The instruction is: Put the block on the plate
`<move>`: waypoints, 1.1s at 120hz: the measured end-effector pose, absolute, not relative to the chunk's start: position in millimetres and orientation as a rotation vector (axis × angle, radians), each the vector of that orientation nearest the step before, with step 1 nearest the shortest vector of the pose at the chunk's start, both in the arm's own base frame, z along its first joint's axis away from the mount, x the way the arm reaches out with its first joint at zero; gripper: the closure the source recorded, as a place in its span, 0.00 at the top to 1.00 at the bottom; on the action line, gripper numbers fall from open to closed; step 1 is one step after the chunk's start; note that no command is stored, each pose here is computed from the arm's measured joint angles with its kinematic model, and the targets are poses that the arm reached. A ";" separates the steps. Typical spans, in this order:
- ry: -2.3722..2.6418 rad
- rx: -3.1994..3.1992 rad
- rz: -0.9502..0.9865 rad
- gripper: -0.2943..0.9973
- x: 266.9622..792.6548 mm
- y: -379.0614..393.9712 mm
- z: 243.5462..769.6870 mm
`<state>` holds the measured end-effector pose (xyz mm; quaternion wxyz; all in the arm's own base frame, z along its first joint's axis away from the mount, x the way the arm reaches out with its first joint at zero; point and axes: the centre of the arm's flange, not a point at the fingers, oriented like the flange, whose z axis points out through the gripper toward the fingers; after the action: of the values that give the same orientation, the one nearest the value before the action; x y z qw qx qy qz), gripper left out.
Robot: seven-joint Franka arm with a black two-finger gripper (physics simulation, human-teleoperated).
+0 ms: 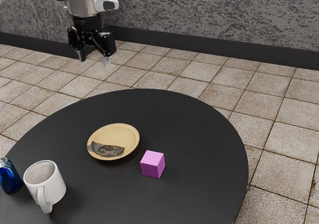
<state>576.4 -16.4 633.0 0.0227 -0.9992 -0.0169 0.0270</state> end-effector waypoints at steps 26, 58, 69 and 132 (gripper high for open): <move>-0.071 -3.091 0.087 0.77 588.9 -21.5 615.3; -0.057 -3.108 0.219 0.77 638.6 -37.9 531.0; -0.059 -3.112 0.231 0.77 661.1 -50.0 505.0; -0.034 -3.123 0.344 0.77 669.6 -118.9 401.0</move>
<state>669.6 -118.9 401.0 -0.0002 -0.9939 -0.0107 0.1094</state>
